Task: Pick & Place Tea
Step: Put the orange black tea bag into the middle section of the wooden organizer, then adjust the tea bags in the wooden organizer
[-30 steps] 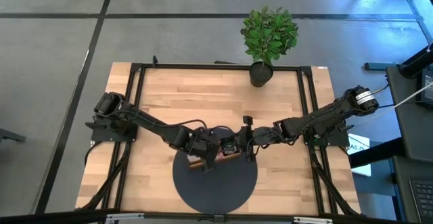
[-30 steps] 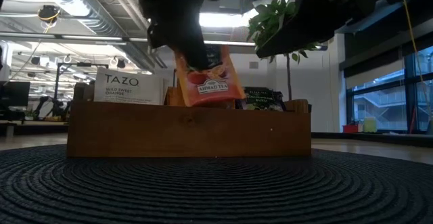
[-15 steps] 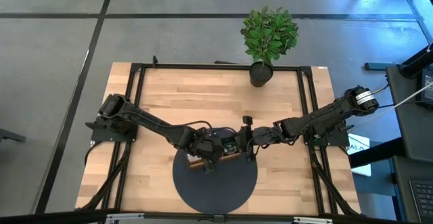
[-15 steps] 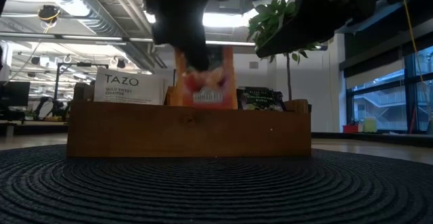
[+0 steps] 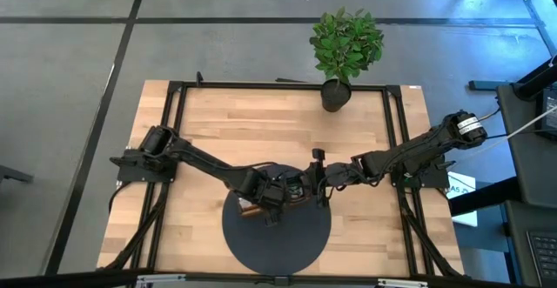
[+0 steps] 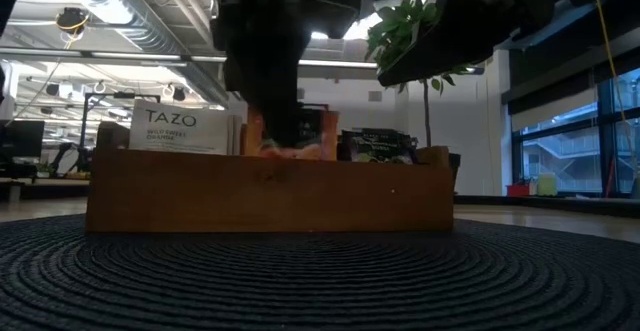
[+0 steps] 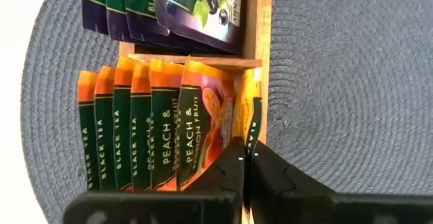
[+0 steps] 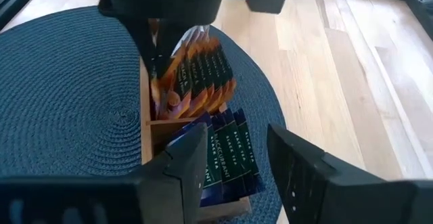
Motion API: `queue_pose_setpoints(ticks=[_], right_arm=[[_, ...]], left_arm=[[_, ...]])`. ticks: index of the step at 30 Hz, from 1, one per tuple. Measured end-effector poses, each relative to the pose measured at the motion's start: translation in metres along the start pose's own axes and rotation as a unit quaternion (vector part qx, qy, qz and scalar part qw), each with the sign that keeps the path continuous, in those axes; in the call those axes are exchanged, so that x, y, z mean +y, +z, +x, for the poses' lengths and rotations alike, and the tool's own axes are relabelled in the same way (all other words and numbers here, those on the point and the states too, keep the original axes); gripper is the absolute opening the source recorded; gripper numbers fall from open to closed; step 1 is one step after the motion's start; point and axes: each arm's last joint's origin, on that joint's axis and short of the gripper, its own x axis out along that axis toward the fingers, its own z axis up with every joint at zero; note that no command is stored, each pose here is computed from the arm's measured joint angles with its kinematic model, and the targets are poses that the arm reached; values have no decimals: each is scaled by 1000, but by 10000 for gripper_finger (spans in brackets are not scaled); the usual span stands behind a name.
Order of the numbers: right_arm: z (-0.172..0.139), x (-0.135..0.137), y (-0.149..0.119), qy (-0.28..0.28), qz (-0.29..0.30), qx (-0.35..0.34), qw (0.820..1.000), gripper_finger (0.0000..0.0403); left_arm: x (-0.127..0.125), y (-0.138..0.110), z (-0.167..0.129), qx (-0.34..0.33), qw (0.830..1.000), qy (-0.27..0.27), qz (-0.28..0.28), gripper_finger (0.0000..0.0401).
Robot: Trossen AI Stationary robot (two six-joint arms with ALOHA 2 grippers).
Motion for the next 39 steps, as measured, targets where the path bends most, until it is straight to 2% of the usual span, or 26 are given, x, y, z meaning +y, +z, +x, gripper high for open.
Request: queue_pose_setpoints(ticks=[7,22,26,32,35,39], right_arm=[[0,0,0,0,1,1,1000,156],[0,0,-1,0,0,3,1000,156],[0,0,-1,1,0,3,1000,156],[0,0,-1,0,0,4,1000,156],[0,0,-1,1,0,5,1000,156],[0,0,-1,1,-1,7,1000,156]], left_arm=[[3,1,6,7,1000,6,-3,7],[3,1,-3,9,1000,-8,9,14],[4,1,-3,6,1000,-5,7,34],[10,0,-8,18,1000,7,-3,86],[15,-1,-24,10,1000,21,-11,106],[22,-9,-56,-21,996,81,-22,119]])
